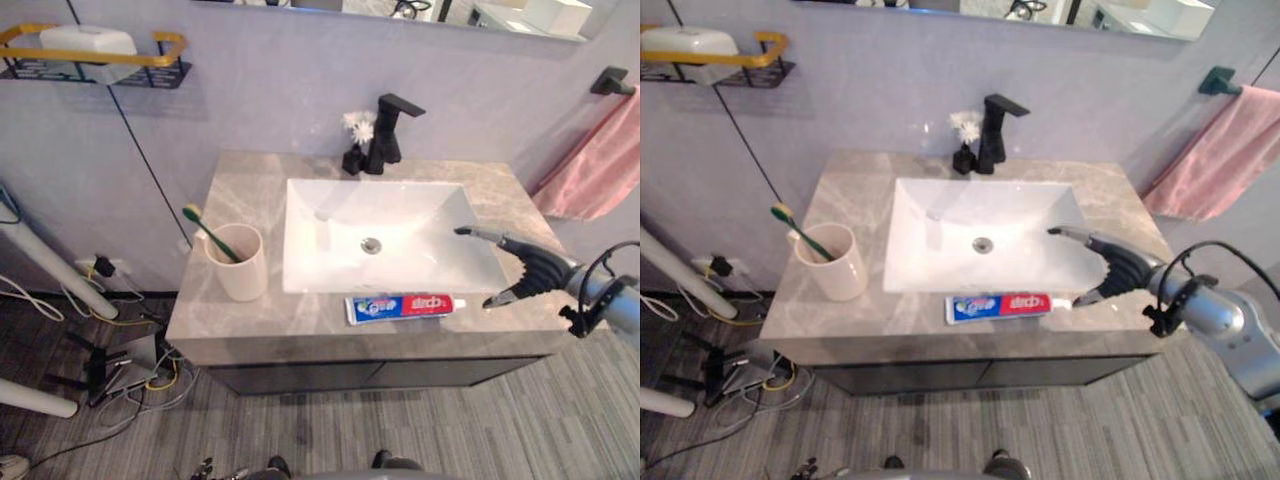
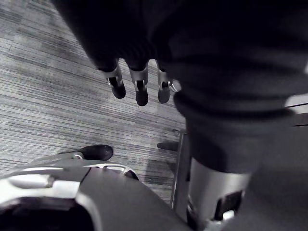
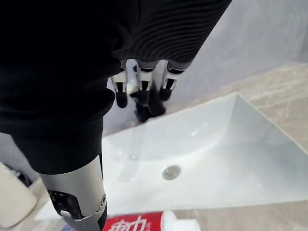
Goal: Organize washtable
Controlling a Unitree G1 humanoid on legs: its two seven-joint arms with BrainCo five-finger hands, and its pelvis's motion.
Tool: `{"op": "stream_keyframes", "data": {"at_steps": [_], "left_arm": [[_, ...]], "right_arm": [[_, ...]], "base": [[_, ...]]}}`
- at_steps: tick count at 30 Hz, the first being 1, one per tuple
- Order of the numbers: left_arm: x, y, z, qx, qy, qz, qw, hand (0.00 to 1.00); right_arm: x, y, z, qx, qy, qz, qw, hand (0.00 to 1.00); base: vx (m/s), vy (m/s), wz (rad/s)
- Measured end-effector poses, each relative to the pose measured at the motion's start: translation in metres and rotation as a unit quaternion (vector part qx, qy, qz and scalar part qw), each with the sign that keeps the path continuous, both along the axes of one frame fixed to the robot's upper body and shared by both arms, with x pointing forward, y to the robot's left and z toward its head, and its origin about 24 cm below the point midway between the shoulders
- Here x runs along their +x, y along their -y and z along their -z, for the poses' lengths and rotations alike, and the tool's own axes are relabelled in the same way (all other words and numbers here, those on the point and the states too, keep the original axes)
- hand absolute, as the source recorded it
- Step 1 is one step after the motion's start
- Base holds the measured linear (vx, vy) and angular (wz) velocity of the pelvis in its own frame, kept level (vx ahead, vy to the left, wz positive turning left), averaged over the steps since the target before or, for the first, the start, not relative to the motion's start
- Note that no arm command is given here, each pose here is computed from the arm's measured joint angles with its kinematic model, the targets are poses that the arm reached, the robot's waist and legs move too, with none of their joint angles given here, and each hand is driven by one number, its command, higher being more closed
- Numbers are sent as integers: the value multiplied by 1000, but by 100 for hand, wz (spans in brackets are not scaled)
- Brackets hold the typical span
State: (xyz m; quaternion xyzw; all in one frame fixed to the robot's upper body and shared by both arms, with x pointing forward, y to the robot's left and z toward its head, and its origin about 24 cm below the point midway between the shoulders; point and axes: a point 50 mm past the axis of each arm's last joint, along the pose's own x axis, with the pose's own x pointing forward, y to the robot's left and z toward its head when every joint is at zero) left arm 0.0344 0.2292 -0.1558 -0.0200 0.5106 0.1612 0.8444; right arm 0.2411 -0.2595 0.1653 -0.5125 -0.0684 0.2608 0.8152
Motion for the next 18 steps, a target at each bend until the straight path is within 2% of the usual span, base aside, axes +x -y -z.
{"op": "stream_keyframes", "data": {"at_steps": [18], "left_arm": [[3,3,-1,-5,5,16,1000,0]], "right_arm": [[-10,-22,12,20,-23,-46,998,0]], "base": [[0,0,1]]}}
